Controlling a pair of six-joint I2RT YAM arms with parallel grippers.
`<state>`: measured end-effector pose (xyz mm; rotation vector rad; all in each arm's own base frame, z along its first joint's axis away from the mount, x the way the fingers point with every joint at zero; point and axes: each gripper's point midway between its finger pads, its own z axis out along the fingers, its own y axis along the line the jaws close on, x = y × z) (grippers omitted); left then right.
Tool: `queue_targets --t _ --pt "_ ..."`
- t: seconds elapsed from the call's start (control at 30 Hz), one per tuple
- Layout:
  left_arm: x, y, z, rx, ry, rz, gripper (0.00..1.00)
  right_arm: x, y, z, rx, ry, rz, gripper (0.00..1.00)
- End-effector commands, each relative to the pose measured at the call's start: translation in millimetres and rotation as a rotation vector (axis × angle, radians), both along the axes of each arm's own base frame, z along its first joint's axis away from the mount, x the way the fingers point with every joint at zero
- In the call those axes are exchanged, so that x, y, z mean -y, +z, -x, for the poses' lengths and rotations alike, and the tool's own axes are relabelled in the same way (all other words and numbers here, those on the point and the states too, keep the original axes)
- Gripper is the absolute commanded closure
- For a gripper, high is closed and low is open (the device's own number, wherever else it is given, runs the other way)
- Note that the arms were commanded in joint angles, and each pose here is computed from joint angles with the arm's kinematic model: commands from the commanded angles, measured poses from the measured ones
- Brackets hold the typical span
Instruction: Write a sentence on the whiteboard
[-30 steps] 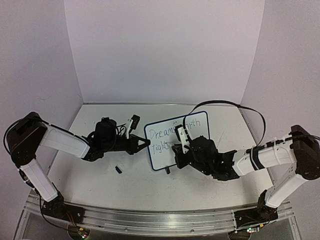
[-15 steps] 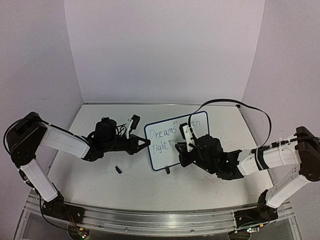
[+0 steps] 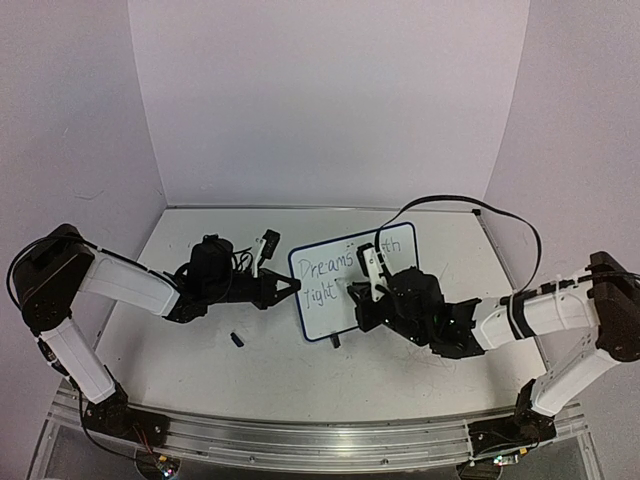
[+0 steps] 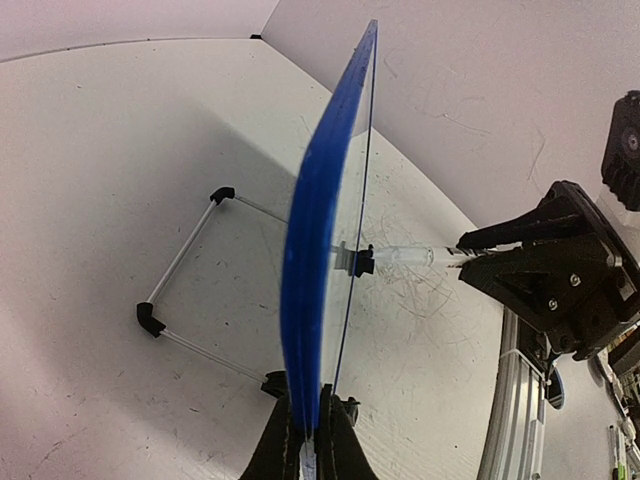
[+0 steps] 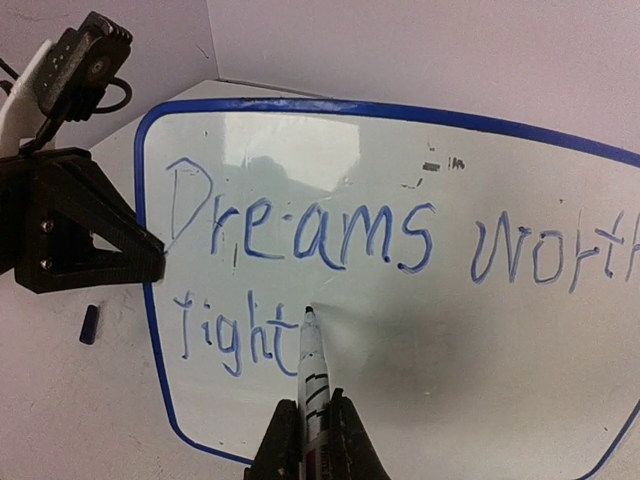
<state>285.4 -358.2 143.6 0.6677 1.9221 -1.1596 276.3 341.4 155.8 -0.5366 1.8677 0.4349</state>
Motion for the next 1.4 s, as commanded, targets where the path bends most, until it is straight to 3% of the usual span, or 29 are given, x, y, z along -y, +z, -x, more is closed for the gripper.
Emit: queue_targets --t 0.0,0.37,1.37 --pt "-6 11 -4 0.052 0.027 -0.006 1.0 -6 5 -11 0.014 -0.037 -0.002 1.0" --pt "-5 11 -5 0.052 0.025 -0.004 1.0 4 18 -3 0.015 -0.028 -0.04 1.0" --pt "-5 12 -5 0.058 0.024 -0.007 1.0 4 -15 -1 -0.04 -0.027 0.017 1.0"
